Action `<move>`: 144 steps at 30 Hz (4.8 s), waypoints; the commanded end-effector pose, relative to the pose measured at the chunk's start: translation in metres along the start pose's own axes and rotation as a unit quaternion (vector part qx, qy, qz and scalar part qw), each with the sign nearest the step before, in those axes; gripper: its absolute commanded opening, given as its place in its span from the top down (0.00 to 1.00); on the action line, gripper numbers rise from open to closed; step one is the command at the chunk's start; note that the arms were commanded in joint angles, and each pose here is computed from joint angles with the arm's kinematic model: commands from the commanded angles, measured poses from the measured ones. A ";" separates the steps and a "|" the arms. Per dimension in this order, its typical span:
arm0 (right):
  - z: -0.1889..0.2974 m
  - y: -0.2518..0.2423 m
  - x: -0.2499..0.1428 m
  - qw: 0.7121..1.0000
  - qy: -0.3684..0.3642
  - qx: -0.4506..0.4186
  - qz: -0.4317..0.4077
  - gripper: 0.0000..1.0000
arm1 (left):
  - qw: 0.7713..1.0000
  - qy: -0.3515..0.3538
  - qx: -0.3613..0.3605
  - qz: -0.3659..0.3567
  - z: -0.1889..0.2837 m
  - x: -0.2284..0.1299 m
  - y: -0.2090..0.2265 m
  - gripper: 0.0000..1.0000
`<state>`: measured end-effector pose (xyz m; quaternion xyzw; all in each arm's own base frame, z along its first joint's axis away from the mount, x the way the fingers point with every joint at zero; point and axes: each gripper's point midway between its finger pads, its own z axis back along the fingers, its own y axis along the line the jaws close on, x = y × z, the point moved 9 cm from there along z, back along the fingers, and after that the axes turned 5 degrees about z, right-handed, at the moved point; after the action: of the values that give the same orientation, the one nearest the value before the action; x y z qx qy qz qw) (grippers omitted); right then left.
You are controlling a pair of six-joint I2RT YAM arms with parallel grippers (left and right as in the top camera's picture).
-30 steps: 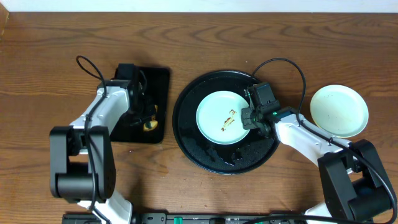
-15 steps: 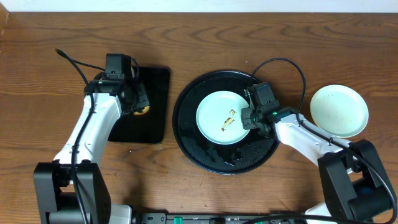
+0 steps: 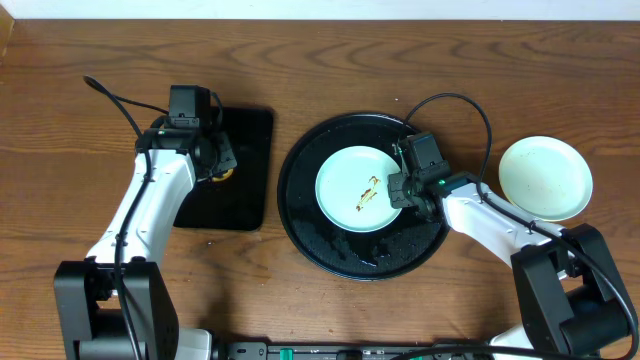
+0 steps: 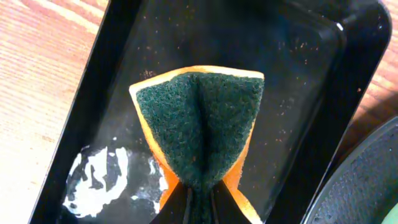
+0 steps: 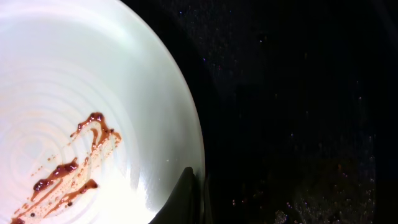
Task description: Clean dirty plates on tray and stack at the side
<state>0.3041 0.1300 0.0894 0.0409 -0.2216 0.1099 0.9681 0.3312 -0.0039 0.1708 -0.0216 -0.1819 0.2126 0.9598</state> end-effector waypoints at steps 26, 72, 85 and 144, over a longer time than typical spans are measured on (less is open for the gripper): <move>-0.002 0.001 -0.010 0.999 0.028 0.018 0.013 0.99 | 0.944 0.063 -0.298 -0.129 0.037 -0.054 -0.125 0.93; -0.001 0.014 -0.016 0.998 0.043 0.041 0.028 0.99 | 0.971 0.154 -0.076 -0.168 -0.065 -0.131 -0.143 0.92; -0.001 0.013 -0.017 0.998 0.046 0.038 0.028 0.99 | 0.945 0.173 -0.180 -0.210 -0.023 -0.151 -0.165 0.93; -0.001 0.013 -0.019 0.998 0.052 0.038 0.028 0.99 | 0.920 0.142 -0.286 -0.226 -0.056 -0.156 -0.214 0.92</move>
<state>0.2943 0.1394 0.0897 0.0749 -0.1910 0.1283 0.9703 0.3004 -0.2580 0.0933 -0.2801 -0.1007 -0.0853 0.9509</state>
